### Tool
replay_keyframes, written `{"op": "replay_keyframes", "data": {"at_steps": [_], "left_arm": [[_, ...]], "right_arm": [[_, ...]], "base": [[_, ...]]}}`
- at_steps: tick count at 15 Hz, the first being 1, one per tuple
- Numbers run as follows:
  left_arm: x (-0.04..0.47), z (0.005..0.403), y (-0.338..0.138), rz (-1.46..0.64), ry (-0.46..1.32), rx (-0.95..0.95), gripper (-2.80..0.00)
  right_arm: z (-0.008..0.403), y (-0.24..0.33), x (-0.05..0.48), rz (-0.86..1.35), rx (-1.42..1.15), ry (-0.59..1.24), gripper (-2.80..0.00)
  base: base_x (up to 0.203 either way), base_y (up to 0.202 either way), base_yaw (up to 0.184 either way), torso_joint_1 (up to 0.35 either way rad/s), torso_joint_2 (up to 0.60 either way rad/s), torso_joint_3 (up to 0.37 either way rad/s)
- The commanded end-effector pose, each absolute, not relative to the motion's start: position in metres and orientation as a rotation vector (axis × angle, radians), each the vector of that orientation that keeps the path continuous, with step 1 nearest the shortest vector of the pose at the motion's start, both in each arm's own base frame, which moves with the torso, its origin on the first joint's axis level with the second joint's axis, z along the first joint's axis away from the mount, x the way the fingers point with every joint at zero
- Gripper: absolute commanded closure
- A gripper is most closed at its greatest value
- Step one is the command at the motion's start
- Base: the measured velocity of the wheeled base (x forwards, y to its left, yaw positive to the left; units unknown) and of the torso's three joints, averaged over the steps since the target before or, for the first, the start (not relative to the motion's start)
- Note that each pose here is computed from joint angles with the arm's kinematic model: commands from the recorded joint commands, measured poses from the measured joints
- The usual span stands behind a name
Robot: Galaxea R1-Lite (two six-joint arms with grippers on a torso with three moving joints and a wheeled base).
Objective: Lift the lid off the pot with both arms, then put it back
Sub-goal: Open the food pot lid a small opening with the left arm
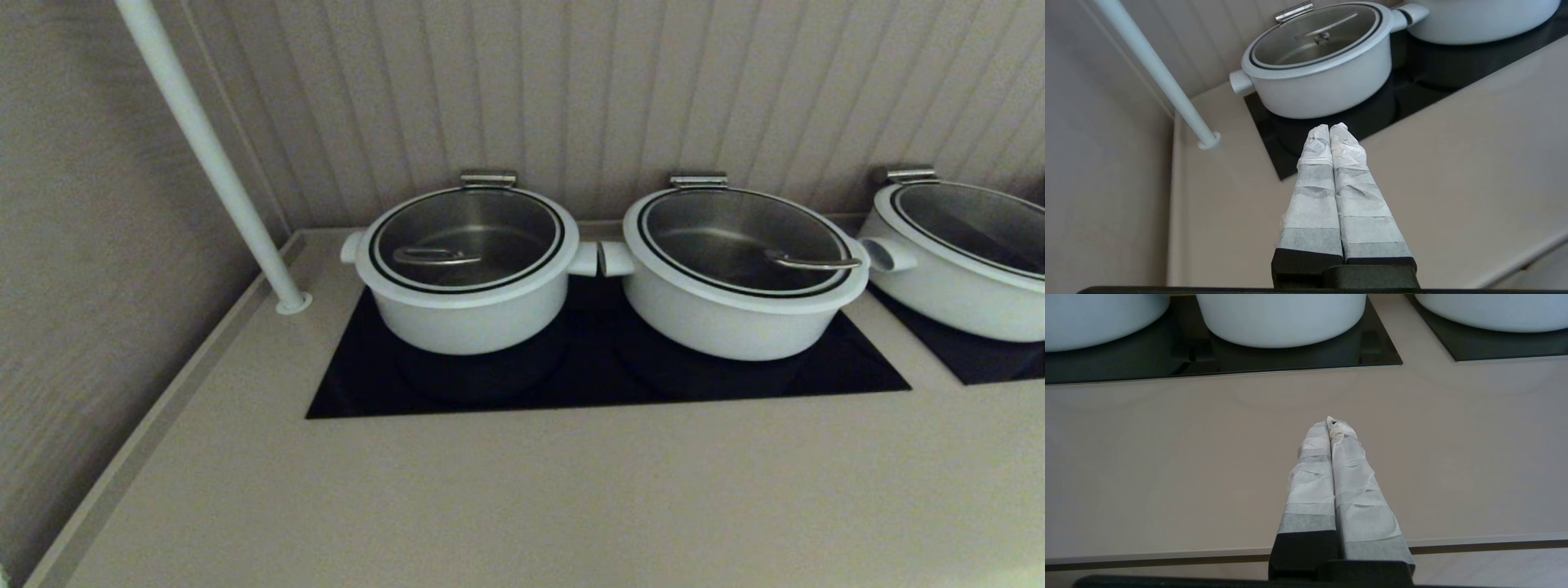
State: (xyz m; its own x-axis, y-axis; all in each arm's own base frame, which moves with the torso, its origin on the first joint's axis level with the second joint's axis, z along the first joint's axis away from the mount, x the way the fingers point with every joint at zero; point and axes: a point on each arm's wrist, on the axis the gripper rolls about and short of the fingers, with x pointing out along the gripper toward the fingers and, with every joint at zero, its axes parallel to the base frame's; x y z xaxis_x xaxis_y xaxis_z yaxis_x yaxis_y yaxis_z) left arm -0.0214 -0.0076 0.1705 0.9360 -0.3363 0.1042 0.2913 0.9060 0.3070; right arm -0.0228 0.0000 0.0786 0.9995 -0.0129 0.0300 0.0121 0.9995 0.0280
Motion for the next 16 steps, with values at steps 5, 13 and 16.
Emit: {"op": "replay_keyframes", "data": {"at_steps": [5,13,16], "left_arm": [[0.009,0.212,-0.008,-0.359,-0.098,0.374,0.0],[0.045,0.219,-0.013,-0.498,-0.018,0.487,0.0],[0.063,0.221,-0.017,-0.539,0.034,0.484,0.0]], "right_arm": [[0.079,0.0,-0.023,-0.012,0.028,-0.031,0.0],[0.079,0.0,-0.023,-0.012,0.028,-0.031,0.0],[0.079,0.0,-0.023,-0.013,0.028,-0.031,0.0]], "base": [[0.0,0.0,0.0,0.0,0.0,0.0],[0.0,0.0,0.0,0.0,0.0,0.0],[0.0,0.0,0.0,0.0,0.0,0.0]]}}
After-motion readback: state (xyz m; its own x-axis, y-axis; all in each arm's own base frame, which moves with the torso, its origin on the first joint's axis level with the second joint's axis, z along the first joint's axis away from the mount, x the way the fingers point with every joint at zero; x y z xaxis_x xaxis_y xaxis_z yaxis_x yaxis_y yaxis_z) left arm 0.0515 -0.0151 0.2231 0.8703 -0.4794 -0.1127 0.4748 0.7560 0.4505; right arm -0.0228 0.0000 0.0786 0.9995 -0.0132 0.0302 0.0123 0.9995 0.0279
